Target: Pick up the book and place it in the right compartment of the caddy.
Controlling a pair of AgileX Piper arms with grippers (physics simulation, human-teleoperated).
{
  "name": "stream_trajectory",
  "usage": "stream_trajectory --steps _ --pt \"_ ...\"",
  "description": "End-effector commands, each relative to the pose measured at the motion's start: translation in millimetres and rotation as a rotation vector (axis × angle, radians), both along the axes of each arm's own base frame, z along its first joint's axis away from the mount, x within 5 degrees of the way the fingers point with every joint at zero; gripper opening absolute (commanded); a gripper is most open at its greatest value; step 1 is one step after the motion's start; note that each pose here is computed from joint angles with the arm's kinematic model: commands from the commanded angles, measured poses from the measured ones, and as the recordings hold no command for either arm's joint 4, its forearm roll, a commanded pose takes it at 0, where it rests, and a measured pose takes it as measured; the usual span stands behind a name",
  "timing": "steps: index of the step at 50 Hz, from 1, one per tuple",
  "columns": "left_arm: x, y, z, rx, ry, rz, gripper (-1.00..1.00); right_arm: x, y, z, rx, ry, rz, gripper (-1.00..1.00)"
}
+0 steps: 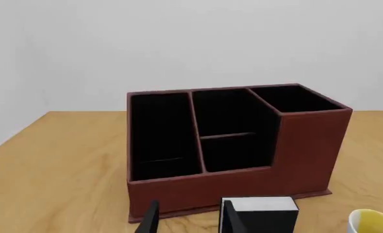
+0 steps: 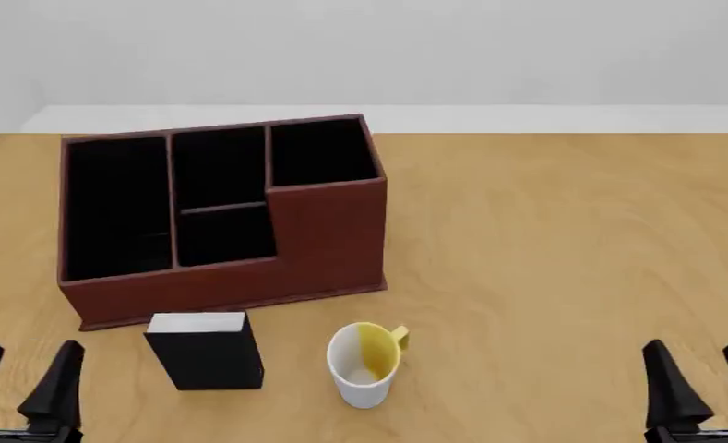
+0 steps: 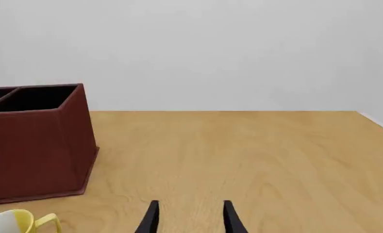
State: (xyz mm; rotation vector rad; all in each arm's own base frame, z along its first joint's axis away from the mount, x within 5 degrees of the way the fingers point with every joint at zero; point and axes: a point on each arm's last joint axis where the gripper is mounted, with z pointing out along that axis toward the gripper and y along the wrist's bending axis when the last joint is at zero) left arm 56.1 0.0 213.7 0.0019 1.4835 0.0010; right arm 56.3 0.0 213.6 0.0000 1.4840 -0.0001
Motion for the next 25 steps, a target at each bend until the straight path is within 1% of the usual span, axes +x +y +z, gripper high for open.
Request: stream_trajectory --steps 1,5,7,9,12,14,15,16,17,19,21,25 --pt "-0.4 -0.5 2.4 0.005 0.001 -0.008 1.00 0.3 0.0 0.8 0.000 0.001 0.000 1.00" --pt "-1.2 -1.3 8.5 0.008 -0.004 -0.023 1.00 0.3 0.0 0.9 0.000 0.001 0.000 1.00" --pt "-3.0 -2.4 15.8 0.037 -0.021 -0.042 1.00 0.3 0.0 1.0 0.000 0.000 0.000 1.00" --pt "-4.4 -2.7 21.7 0.030 -0.017 -0.049 1.00 0.4 0.0 0.9 0.000 0.001 0.000 1.00" --pt "-5.7 -4.2 30.1 0.009 -0.009 -0.083 1.00 0.3 0.0 0.7 0.000 0.001 0.000 1.00" --pt "-6.2 -4.6 38.8 0.015 -0.011 -0.090 1.00 0.2 0.0 0.9 0.000 0.001 0.000 1.00" --pt "-6.1 -4.6 38.9 0.015 -0.011 -0.090 1.00 0.2 0.0 0.9 0.000 0.001 0.000 1.00" --pt "-7.9 -4.8 41.7 0.046 -0.021 -0.096 1.00 0.2 0.0 1.1 0.000 0.001 0.000 1.00" --pt "-7.2 -4.8 41.6 0.044 -0.014 -0.094 1.00 0.3 0.0 1.5 0.000 0.001 0.000 1.00" --pt "-2.9 -5.5 44.4 0.069 0.004 -0.098 1.00 0.2 0.0 1.3 0.000 0.001 0.000 1.00" --pt "-3.6 -6.3 49.8 0.074 0.008 -0.114 1.00 0.3 0.0 1.6 0.000 0.001 0.000 1.00" --pt "-4.1 -6.9 57.0 0.109 0.012 -0.124 1.00 0.1 0.0 2.1 0.000 0.001 0.000 1.00"
